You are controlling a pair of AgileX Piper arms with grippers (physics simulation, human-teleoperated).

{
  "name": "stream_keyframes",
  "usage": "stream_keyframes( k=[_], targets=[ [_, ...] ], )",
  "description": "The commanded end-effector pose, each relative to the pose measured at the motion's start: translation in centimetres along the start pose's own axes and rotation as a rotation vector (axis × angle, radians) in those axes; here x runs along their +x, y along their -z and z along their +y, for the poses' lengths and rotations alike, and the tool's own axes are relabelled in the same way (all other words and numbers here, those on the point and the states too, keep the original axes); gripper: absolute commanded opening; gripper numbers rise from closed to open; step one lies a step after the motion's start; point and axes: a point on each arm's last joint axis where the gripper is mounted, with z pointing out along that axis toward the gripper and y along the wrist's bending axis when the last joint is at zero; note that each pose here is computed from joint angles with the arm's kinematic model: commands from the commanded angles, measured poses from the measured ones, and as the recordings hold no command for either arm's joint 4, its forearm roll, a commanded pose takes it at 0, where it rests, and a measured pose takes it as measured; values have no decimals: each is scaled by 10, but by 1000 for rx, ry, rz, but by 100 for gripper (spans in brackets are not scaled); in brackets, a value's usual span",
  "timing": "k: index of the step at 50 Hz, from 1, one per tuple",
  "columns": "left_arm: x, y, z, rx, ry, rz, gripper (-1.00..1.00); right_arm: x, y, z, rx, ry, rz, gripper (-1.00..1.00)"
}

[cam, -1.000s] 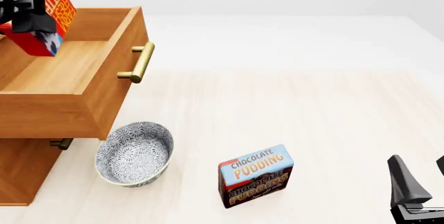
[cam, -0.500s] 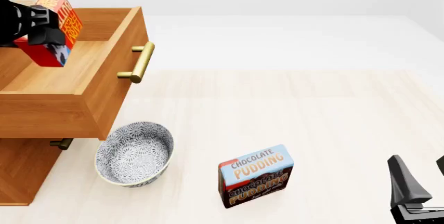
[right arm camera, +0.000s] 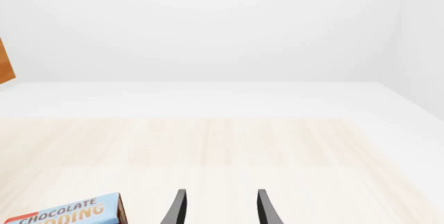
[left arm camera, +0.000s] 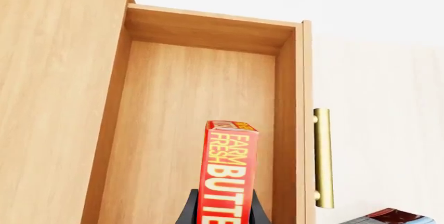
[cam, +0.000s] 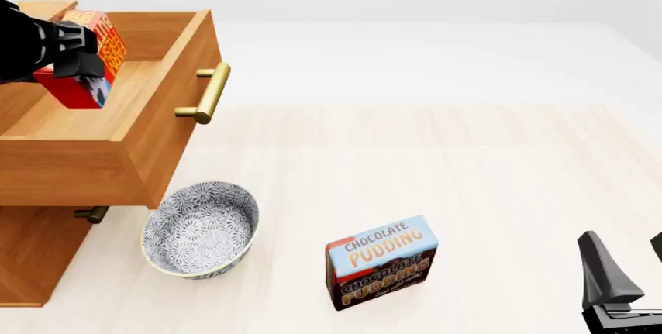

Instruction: Put the butter at the back in the top drawer of the cabinet and close it.

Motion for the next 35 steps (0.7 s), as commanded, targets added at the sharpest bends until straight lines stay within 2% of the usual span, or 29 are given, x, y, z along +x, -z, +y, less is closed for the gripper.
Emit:
stream_keyframes(
  k=[1, 35],
  targets=[
    [-2, 2, 3, -6, -4, -21, -100, 0, 0, 0, 0, 0, 0, 100],
    [-1, -13, 14, -37, 25, -13, -100, 0, 0, 0, 0, 0, 0, 100]
  ],
)
